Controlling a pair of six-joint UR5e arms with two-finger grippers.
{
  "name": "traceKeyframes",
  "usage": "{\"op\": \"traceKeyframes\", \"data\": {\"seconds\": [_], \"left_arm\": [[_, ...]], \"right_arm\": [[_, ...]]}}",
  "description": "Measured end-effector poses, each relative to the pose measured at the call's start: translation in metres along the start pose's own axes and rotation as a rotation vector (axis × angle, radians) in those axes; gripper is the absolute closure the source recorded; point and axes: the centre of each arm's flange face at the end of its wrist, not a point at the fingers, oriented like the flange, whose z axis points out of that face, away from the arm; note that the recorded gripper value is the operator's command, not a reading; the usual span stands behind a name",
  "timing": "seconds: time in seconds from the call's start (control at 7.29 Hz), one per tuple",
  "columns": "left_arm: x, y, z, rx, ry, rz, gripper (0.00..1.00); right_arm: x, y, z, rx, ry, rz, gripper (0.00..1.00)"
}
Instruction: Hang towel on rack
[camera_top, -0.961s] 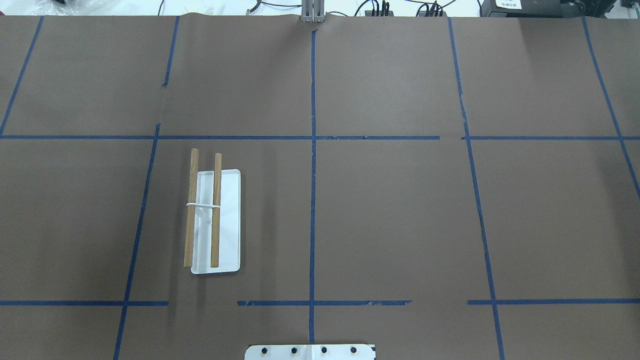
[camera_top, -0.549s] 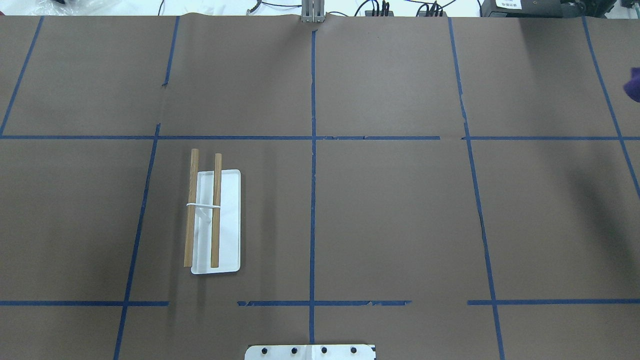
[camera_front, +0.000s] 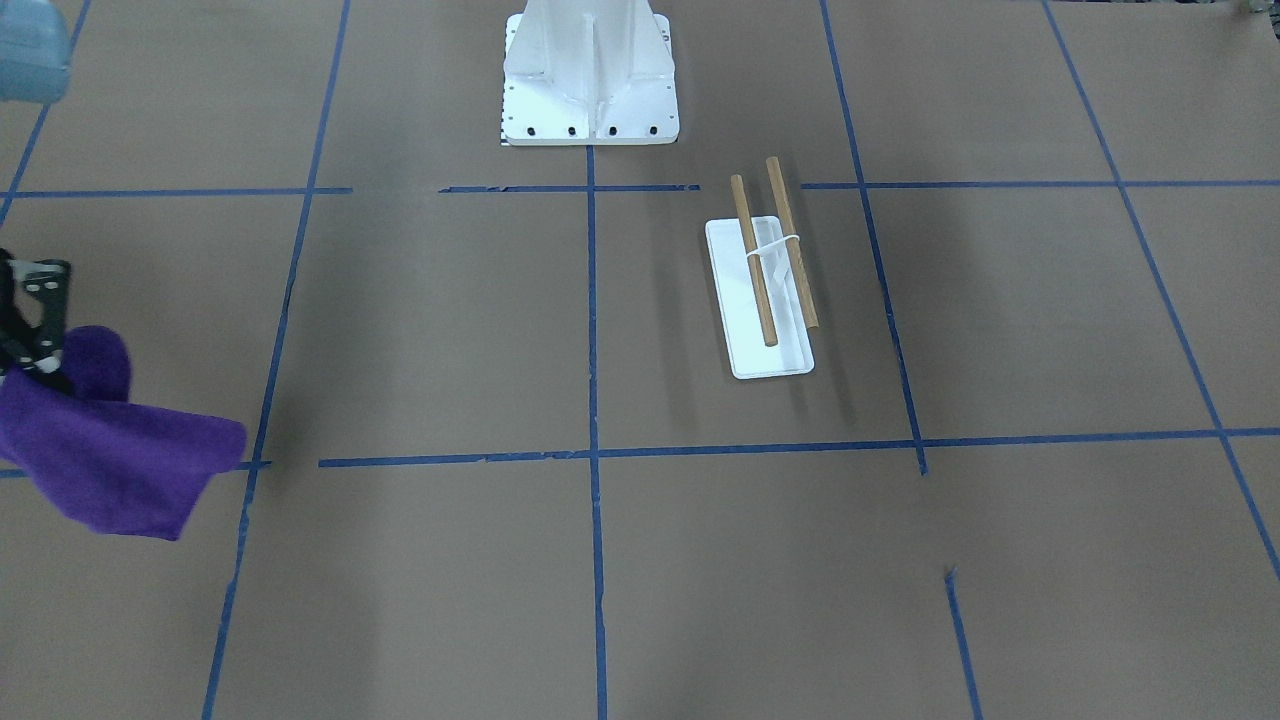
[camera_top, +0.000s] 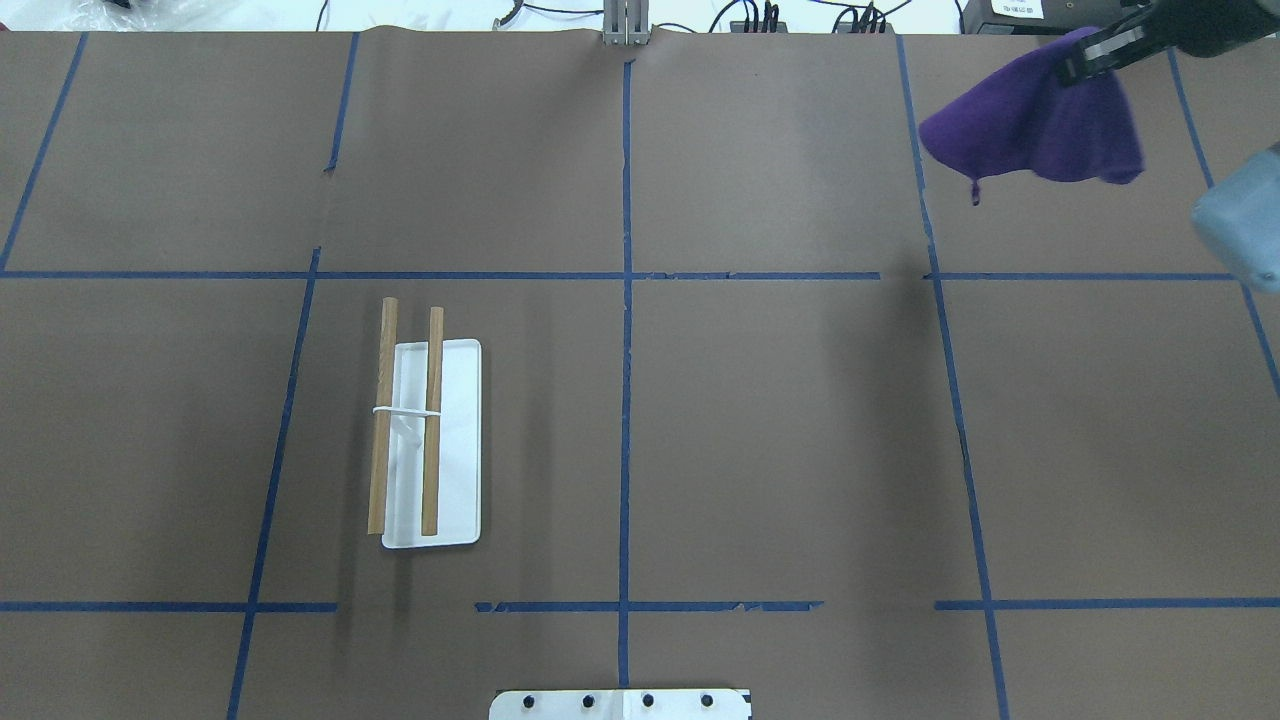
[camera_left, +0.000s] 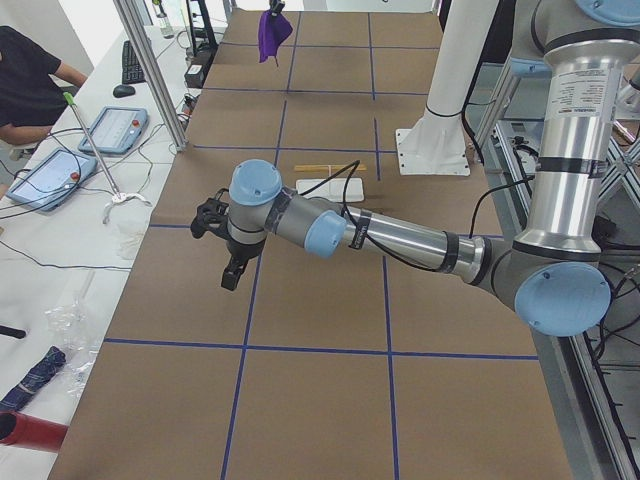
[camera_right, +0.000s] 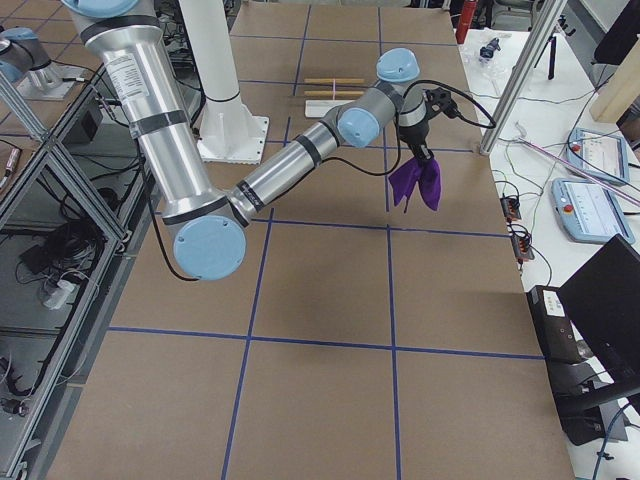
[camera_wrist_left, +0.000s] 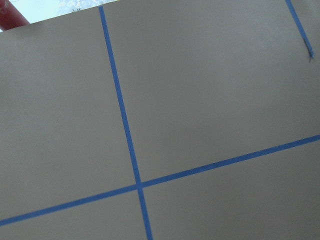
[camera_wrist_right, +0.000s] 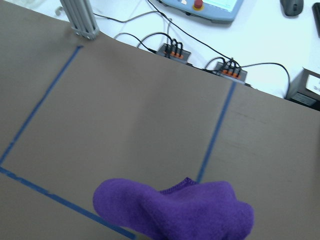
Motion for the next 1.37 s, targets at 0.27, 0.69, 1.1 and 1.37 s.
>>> {"op": "traceKeyframes", "data": {"seconds": [0.27, 0.69, 1.1, 1.37], "left_arm": [[0.066, -0.013, 0.032, 0.114, 0.13, -0.106, 0.0], [0.15, -0.034, 0.041, 0.178, 0.352, -0.311, 0.0], [0.231, -0.053, 0.033, 0.21, 0.57, -0.479, 0.0], [0.309, -0.073, 0.033, 0.15, 0.703, -0.649, 0.0]], "right_arm": [[-0.097, 0.019, 0.027, 0.146, -0.153, 0.104, 1.0], [-0.232, 0.081, 0.046, 0.319, -0.362, 0.184, 1.0], [-0.304, 0.122, 0.028, 0.435, -0.491, 0.215, 1.0], [-0.323, 0.117, 0.006, 0.48, -0.542, 0.23, 1.0]]}}
